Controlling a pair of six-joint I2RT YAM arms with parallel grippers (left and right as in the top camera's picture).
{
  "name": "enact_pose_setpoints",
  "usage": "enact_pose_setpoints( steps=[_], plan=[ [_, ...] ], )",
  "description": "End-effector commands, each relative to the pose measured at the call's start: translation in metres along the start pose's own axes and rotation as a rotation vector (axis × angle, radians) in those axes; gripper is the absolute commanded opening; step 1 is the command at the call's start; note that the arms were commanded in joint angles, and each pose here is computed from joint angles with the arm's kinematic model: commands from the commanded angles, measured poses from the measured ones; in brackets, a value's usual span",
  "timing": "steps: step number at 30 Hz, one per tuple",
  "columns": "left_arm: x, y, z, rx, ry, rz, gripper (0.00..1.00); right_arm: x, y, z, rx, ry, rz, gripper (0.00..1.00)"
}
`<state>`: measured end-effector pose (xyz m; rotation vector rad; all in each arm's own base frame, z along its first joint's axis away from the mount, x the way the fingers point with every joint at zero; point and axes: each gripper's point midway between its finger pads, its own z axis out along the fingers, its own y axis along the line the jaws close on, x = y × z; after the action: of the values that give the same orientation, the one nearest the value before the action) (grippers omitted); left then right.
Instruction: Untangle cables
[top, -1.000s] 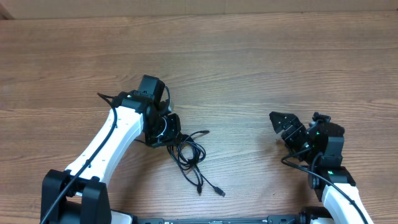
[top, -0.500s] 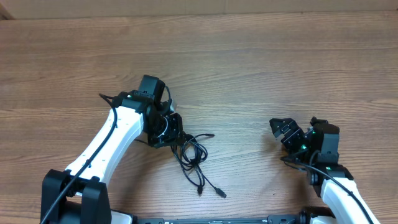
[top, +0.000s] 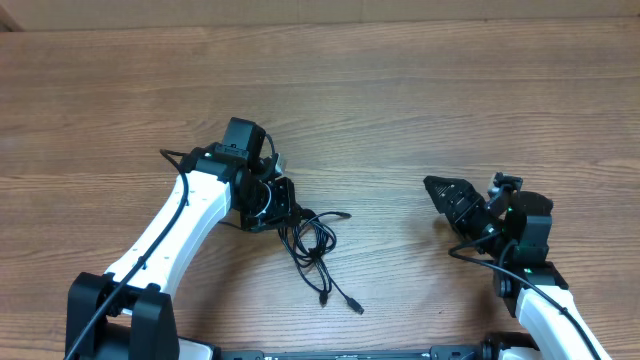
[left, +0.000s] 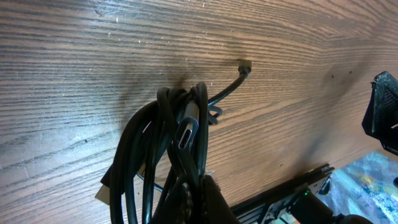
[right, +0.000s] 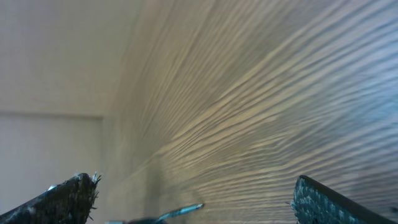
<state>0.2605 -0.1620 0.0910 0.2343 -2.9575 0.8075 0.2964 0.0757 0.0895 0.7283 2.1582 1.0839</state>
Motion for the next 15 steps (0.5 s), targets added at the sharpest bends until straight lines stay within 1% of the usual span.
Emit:
enact_pose_setpoints(
  steps=[1, 5, 10, 15],
  plan=[
    [-0.001, -0.007, -0.004, 0.032, -0.004, 0.004, 0.04, 0.011, 0.015, -0.001, -0.083, 0.072, -0.061, 1.00],
    [-0.006, -0.009, -0.004, 0.042, -0.021, -0.103, 0.04, 0.024, 0.024, -0.004, -0.136, 0.147, -0.056, 1.00],
    [-0.010, -0.011, -0.004, 0.050, -0.037, -0.123, 0.04, 0.030, 0.019, -0.004, -0.122, 0.175, -0.031, 1.00],
    [-0.017, -0.009, -0.005, 0.038, -0.066, -0.226, 0.04, 0.038, 0.023, -0.006, -0.145, 0.217, -0.017, 1.00]
  ],
)
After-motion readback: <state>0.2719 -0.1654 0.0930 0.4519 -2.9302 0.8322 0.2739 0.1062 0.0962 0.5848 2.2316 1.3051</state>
